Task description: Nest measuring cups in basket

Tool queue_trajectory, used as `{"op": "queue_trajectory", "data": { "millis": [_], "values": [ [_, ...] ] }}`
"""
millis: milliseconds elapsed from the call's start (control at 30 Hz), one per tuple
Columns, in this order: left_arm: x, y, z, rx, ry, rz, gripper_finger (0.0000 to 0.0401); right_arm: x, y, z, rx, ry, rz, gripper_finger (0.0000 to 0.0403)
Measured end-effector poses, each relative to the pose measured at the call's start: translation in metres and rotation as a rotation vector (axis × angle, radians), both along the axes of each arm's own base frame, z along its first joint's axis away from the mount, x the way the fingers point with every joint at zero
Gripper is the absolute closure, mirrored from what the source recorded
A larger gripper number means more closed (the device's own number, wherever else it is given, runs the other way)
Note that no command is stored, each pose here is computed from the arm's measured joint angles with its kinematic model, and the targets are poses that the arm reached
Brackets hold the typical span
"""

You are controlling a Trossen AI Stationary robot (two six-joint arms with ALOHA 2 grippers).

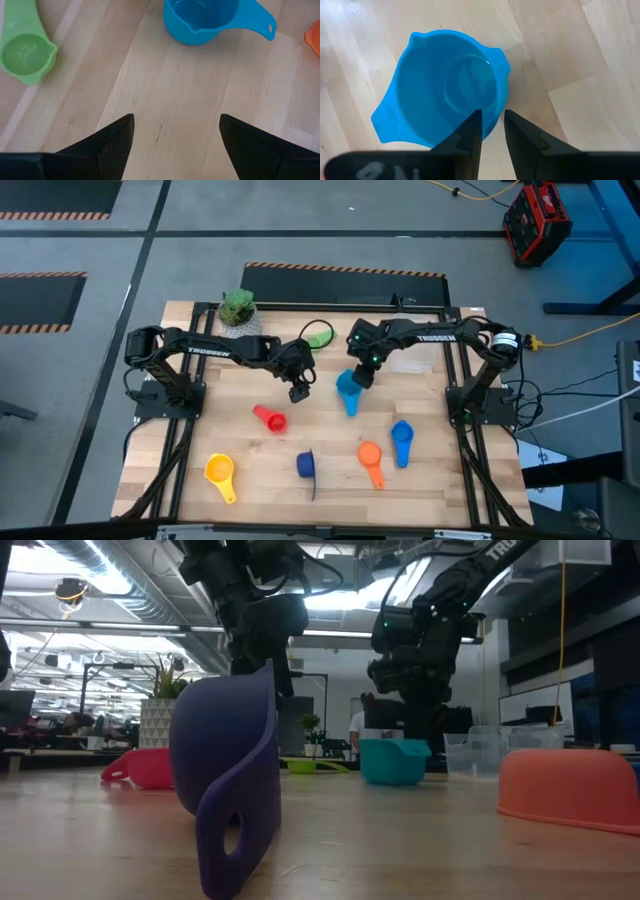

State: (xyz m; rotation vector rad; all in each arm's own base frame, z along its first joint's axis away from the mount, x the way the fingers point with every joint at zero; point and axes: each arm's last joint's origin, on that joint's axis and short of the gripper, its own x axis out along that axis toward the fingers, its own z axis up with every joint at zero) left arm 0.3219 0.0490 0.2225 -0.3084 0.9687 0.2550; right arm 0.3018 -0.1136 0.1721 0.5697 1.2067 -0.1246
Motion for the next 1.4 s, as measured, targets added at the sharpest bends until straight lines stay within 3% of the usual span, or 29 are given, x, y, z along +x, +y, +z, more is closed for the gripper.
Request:
{"op": "queue_trajectory", "data": {
  "millis": [400,733,1000,1167,1400],
  "values": [
    [0.000,0.000,0.000,0.014,0.002,-0.020,0.0115,-0.017,-0.009,0.032,-0.040,-0.076,-0.035,0.0317],
    [0.001,-0.005,0.000,0.042,0.004,-0.081,0.0115,-0.049,0.007,0.084,-0.115,-0.177,0.041,0.0317],
    [0.002,-0.018,0.000,-0.002,-0.003,-0.105,0.0115,-0.071,0.030,0.112,-0.183,-0.255,0.170,0.0317],
    [0.003,-0.036,0.000,-0.117,-0.013,-0.157,0.0115,-0.087,0.043,0.099,-0.205,-0.309,0.192,0.0317],
    [-0.004,-0.048,0.005,-0.238,0.046,0.049,0.0115,-0.099,0.050,0.061,-0.248,-0.408,0.195,0.0317]
  ]
}}
